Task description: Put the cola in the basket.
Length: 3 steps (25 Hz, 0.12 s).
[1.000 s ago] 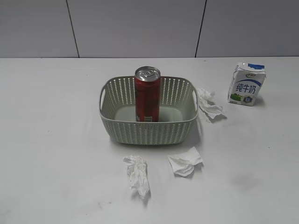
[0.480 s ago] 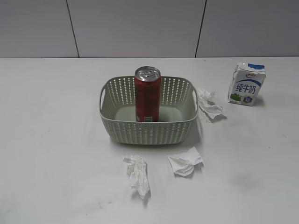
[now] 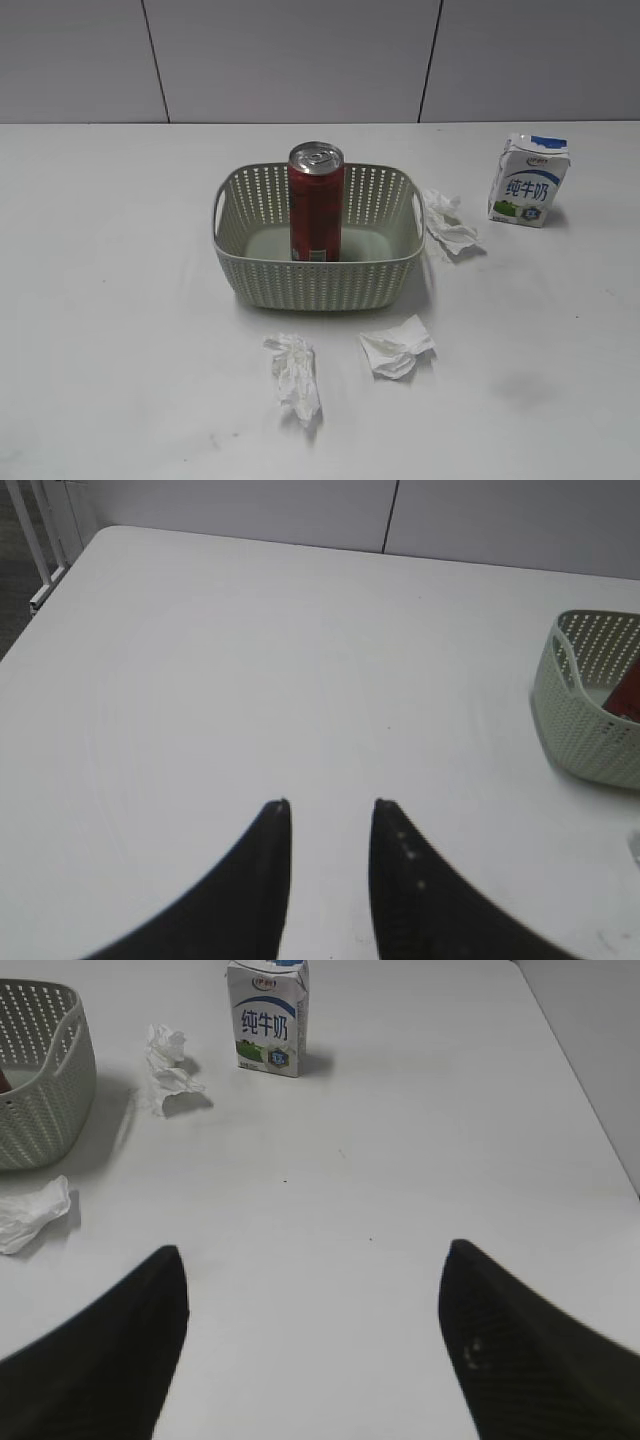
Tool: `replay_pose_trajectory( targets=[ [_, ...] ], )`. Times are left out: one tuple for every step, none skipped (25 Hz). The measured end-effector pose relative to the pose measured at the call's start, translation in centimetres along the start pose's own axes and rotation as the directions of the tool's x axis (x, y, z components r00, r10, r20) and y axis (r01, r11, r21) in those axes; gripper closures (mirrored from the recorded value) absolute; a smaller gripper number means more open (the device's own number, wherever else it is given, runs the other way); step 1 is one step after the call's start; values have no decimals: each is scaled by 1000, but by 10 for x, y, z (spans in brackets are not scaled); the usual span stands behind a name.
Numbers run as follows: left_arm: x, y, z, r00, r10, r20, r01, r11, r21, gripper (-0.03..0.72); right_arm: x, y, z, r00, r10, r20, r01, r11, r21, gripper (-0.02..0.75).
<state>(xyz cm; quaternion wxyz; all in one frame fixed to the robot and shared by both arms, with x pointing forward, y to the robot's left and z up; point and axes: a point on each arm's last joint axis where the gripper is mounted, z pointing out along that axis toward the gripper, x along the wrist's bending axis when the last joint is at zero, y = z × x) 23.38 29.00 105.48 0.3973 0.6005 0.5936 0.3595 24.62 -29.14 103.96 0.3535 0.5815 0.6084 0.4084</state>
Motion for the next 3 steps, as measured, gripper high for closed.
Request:
replay_pose_trajectory(
  targets=[
    [0, 0, 0, 1000, 0, 0, 0, 1000, 0, 471, 0, 0, 0, 1000, 0, 0, 0, 1000, 0, 145],
    [0, 0, 0, 1000, 0, 1, 0, 1000, 0, 471, 0, 0, 0, 1000, 1, -1, -1, 1000, 0, 145],
    [0, 0, 0, 1000, 0, 1, 0, 1000, 0, 471, 0, 0, 0, 1000, 1, -1, -1, 1000, 0, 145]
  ],
)
